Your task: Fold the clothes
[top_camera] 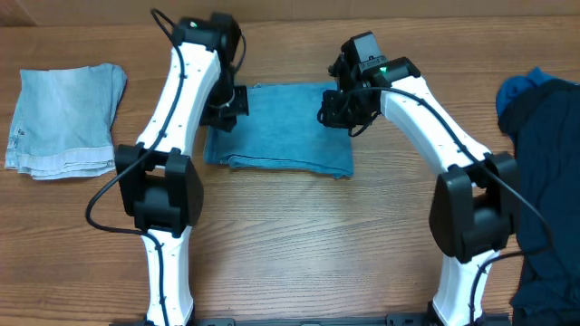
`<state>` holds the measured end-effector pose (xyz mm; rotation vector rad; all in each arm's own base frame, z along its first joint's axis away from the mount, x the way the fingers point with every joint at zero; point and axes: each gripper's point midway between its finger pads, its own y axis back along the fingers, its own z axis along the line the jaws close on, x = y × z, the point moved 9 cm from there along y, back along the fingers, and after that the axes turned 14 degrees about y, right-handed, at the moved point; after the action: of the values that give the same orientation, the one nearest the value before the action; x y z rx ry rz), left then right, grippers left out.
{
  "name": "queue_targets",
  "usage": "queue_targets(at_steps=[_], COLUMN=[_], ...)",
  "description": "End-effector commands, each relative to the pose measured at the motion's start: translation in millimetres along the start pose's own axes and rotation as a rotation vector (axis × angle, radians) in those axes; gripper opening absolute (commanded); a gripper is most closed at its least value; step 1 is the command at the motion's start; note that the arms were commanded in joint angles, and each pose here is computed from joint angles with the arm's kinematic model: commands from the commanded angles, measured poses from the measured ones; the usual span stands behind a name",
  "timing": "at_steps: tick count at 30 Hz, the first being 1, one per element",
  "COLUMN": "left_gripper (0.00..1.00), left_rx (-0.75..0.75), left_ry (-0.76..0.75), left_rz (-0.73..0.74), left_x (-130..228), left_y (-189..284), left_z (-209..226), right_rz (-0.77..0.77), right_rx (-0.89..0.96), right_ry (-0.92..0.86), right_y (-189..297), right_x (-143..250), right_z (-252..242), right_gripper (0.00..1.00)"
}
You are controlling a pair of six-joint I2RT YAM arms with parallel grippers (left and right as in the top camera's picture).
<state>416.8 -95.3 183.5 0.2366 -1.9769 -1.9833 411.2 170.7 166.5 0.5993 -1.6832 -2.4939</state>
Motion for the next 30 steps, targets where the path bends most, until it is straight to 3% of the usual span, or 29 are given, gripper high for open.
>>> queue_targets(at_steps=[1,8,11,14,16,17,18,19,20,21,22,25,30], left_gripper=[0.04,0.04,0.04,0.04,0.04,0.06,0.16,0.41,0.77,0.92,1.0,1.0,1.0], left_rx=[-0.022,-0.056,-0.046,0.023,0.138,0.184,0.227,0.254,0.264,0.268,0.27,0.246,0.369], left_ry=[0.004,0.007,0.006,-0.001,-0.009,-0.013,-0.014,-0.009,0.003,0.004,0.013,0.078,-0.027], left_rz=[0.125,0.18,0.168,0.071,-0.104,-0.181,-0.253,-0.311,-0.368,-0.392,-0.405,-0.333,-0.141], left_x=[14,26,25,15,10,11,14,17,19,20,19,7,-24], left_y=[-40,-108,-106,-60,17,48,78,100,120,128,134,121,51], left_z=[-4,7,7,-3,-10,-9,-6,-1,9,16,26,57,74], right_rz=[0.023,0.077,0.073,0.053,0.009,-0.014,-0.034,-0.057,-0.074,-0.079,-0.076,-0.037,0.012], right_rx=[0.036,0.134,0.13,0.13,0.129,0.126,0.127,0.129,0.133,0.139,0.143,0.155,0.157], right_ry=[0.041,0.028,0.024,0.029,0.042,0.048,0.052,0.053,0.049,0.041,0.025,0.017,0.099], right_y=[-19,-59,-57,-45,-17,-1,14,29,41,49,55,59,60], right_x=[0,4,3,-6,-23,-30,-36,-41,-44,-46,-45,-38,-31], right_z=[-14,-37,-38,-33,-23,-17,-13,-10,-10,-13,-18,-37,-44], right_gripper=[0.04,0.1,0.11,0.13,0.15,0.22,0.33,0.5,0.71,0.8,0.83,0.85,0.88])
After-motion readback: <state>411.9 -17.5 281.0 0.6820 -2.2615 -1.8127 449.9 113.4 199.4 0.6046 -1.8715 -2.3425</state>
